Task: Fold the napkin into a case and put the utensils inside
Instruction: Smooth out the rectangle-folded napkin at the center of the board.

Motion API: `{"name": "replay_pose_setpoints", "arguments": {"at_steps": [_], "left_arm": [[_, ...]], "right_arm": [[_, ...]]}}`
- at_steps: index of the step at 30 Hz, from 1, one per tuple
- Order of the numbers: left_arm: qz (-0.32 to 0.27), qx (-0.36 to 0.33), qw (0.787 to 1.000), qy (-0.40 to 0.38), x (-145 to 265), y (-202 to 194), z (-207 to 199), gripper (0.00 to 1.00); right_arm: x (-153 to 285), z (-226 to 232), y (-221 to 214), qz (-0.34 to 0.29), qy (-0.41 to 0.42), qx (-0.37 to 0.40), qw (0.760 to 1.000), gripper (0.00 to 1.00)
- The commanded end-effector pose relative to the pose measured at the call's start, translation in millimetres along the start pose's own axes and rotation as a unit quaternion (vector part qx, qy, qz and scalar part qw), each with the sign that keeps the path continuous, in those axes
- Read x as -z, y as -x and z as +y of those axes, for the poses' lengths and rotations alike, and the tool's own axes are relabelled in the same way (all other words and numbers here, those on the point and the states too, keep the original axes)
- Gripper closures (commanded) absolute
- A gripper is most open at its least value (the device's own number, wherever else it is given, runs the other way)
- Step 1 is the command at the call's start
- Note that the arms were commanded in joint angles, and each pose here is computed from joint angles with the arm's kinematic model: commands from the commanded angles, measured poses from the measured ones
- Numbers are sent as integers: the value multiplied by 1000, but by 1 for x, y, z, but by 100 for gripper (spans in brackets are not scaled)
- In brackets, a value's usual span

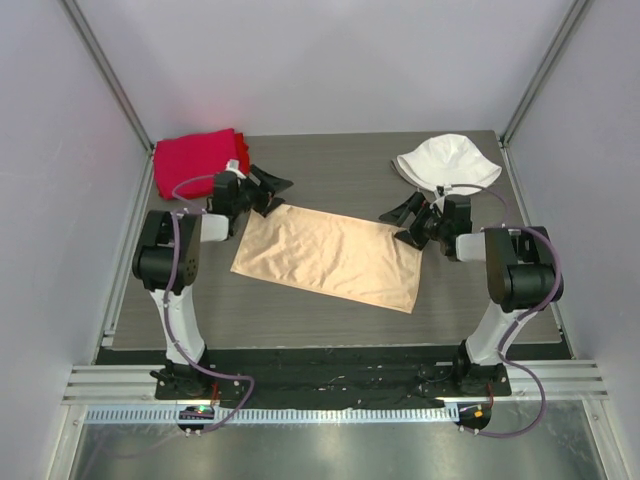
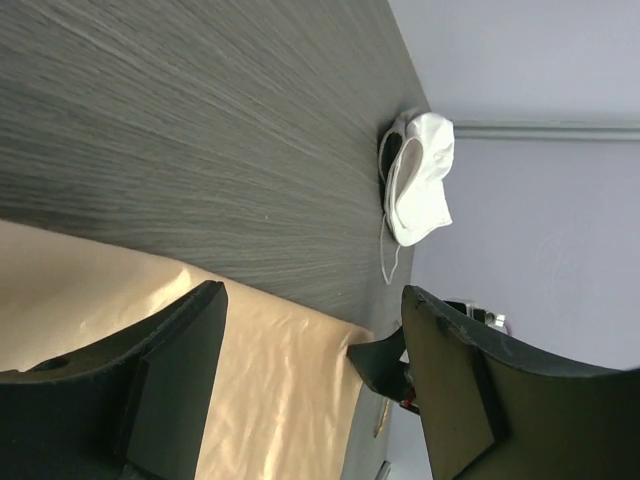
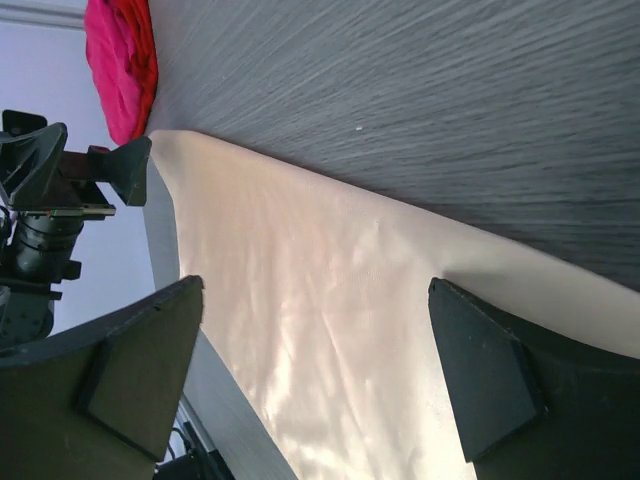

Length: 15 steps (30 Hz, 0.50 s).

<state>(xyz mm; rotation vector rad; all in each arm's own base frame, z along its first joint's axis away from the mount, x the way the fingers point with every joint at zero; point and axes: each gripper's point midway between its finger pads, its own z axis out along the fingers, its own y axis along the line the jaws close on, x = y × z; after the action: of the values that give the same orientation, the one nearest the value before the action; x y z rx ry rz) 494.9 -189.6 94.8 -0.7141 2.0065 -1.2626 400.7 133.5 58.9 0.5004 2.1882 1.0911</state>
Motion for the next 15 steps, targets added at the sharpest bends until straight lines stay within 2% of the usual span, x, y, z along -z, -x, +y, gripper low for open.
{"name": "replay_pose_setpoints", "arguments": {"at_steps": [1, 10, 15], "left_arm": [[-12, 0, 999, -30, -1, 16, -14, 27], [-18, -8, 1000, -11, -10, 25, 15, 28], [-40, -25, 998, 28, -9, 49, 41, 28]], "right_arm": [[-4, 12, 8, -9, 47, 3, 999, 0], [-1, -18, 11, -14, 23, -22, 999, 0], [0, -21, 12, -12, 21, -18, 1000, 0]]}}
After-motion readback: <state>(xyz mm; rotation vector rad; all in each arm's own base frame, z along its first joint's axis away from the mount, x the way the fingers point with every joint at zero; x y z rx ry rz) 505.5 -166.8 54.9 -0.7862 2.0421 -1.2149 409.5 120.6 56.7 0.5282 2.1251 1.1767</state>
